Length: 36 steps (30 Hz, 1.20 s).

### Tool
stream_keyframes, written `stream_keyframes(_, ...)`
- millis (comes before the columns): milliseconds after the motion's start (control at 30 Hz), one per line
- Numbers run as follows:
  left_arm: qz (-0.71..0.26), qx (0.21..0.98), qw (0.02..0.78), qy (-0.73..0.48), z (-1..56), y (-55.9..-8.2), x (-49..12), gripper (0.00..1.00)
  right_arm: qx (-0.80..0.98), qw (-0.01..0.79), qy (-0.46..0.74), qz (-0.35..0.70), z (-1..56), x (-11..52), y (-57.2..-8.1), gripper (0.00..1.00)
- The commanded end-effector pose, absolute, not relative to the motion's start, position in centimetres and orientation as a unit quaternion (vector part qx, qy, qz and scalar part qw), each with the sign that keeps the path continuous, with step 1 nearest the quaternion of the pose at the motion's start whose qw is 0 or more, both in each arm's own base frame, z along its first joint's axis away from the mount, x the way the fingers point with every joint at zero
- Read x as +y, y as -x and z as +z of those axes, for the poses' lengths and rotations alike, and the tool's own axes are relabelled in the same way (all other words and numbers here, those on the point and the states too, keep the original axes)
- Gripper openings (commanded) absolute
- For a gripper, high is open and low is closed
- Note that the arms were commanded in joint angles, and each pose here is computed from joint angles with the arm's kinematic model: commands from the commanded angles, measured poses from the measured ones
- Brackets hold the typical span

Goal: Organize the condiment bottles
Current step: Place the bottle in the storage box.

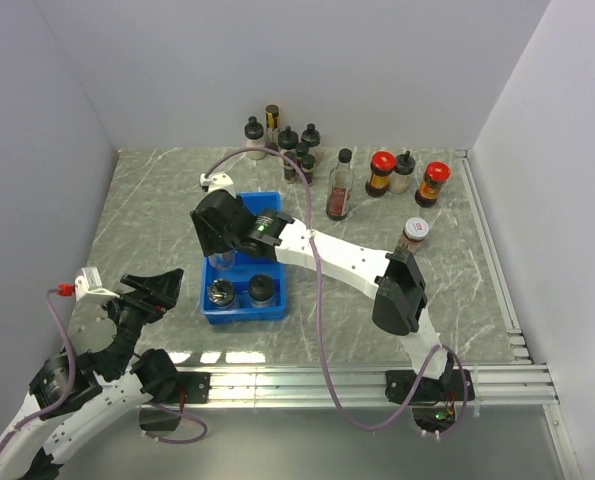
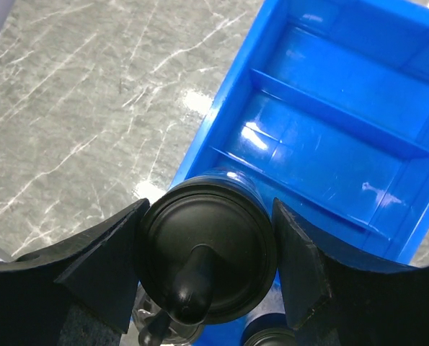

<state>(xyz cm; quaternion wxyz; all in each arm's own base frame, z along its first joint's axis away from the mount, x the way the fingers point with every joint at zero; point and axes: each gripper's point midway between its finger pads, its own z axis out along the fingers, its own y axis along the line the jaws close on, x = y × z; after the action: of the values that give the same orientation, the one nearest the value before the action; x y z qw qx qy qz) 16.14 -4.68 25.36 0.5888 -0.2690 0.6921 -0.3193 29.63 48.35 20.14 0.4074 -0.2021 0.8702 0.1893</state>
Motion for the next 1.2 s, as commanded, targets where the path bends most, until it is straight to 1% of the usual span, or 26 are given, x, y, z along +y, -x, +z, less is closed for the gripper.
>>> stream_keyframes(0, -0.343, 0.667, 0.597, 0.284, 26.8, -15.6, -3.8, 0.87, 0.863, 0.429, 0.176, 0.203, 21.8, 48.5, -29.7, 0.0)
stream_keyframes(133, -0.341, 0.667, 0.598, 0.284, 26.7, -15.7, -3.8, 0.87, 0.87, 0.418, 0.179, 0.189, 20.1, 48.7, -29.0, 0.0)
stream_keyframes(367, -0.342, 0.667, 0.597, 0.285, 26.8, -15.7, -3.8, 0.87, 0.874, 0.405, 0.185, 0.196, 18.8, 48.5, -28.1, 0.0)
stream_keyframes(733, -0.34, 0.667, 0.598, 0.285, 26.7, -15.7, -3.8, 0.87, 0.878, 0.384, 0.199, 0.205, 16.7, 50.2, -27.0, 0.0)
stream_keyframes(933, -0.34, 0.667, 0.598, 0.285, 26.7, -15.7, -3.8, 0.87, 0.871, 0.406, 0.196, 0.195, 17.1, 50.3, -27.6, 0.0)
stream_keyframes(1167, -0.34, 0.668, 0.598, 0.285, 26.7, -15.7, -3.8, 0.87, 0.873, 0.415, 0.194, 0.17, 15.3, 50.3, -28.5, 0.0)
